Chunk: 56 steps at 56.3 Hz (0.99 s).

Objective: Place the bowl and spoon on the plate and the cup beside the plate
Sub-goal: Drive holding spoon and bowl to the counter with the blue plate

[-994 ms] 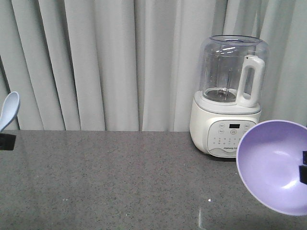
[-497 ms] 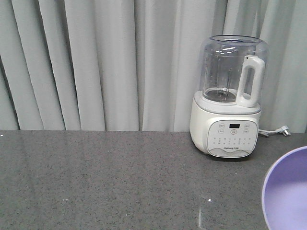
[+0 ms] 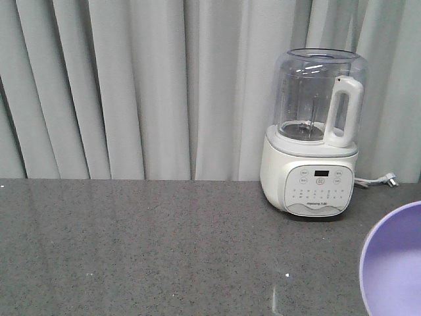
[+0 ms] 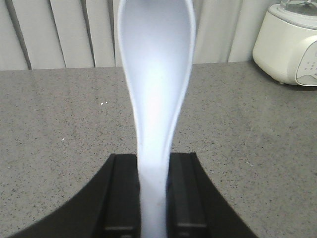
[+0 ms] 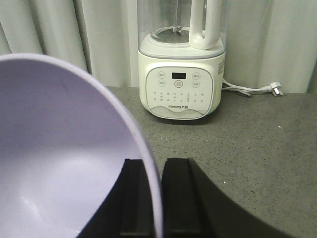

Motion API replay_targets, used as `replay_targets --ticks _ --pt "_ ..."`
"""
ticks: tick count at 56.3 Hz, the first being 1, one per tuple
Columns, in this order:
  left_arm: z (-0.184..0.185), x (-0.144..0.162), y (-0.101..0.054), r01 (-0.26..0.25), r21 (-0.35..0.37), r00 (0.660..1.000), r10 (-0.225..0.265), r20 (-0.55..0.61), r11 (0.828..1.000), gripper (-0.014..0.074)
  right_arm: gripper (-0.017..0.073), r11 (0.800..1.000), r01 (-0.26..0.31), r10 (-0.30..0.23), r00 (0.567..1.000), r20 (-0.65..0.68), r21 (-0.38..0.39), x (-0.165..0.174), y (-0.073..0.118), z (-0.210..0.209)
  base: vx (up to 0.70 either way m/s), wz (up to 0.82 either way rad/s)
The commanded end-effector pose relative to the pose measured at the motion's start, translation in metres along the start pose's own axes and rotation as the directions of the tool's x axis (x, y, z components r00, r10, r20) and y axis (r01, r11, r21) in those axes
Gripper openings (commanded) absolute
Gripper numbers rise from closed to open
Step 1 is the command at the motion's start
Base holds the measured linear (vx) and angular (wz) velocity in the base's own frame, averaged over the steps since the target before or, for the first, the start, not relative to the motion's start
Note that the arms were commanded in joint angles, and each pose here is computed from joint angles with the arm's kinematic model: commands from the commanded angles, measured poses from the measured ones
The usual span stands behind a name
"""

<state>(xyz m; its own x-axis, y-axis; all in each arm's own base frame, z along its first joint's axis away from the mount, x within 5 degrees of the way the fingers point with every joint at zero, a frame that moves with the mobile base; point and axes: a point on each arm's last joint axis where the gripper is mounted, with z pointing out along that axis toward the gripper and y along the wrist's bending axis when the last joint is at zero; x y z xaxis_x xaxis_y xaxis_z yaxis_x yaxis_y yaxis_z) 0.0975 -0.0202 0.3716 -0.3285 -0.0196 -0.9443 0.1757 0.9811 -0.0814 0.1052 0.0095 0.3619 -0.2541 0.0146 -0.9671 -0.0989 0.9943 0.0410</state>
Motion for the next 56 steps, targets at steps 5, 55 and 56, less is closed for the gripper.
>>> replay_targets --ticks 5,55,56 --pt "-0.0048 -0.0146 -0.0022 0.008 0.020 0.994 -0.010 0.107 1.000 -0.0006 -0.0009 1.000 0.009 -0.010 0.994 0.112 0.015 -0.0162 -0.0008 -0.0041 0.00 0.00" --pt "-0.0048 -0.0146 -0.0022 0.008 0.020 0.994 -0.010 0.107 1.000 -0.0006 -0.0008 1.000 0.009 -0.010 0.994 0.110 0.014 -0.0160 -0.0008 -0.0038 -0.08 -0.36" --pt "-0.0048 -0.0146 -0.0022 0.008 0.020 0.994 -0.010 0.107 1.000 -0.0006 -0.0008 1.000 0.009 -0.010 0.994 0.110 0.014 -0.0160 -0.0008 -0.0038 -0.14 -0.73"
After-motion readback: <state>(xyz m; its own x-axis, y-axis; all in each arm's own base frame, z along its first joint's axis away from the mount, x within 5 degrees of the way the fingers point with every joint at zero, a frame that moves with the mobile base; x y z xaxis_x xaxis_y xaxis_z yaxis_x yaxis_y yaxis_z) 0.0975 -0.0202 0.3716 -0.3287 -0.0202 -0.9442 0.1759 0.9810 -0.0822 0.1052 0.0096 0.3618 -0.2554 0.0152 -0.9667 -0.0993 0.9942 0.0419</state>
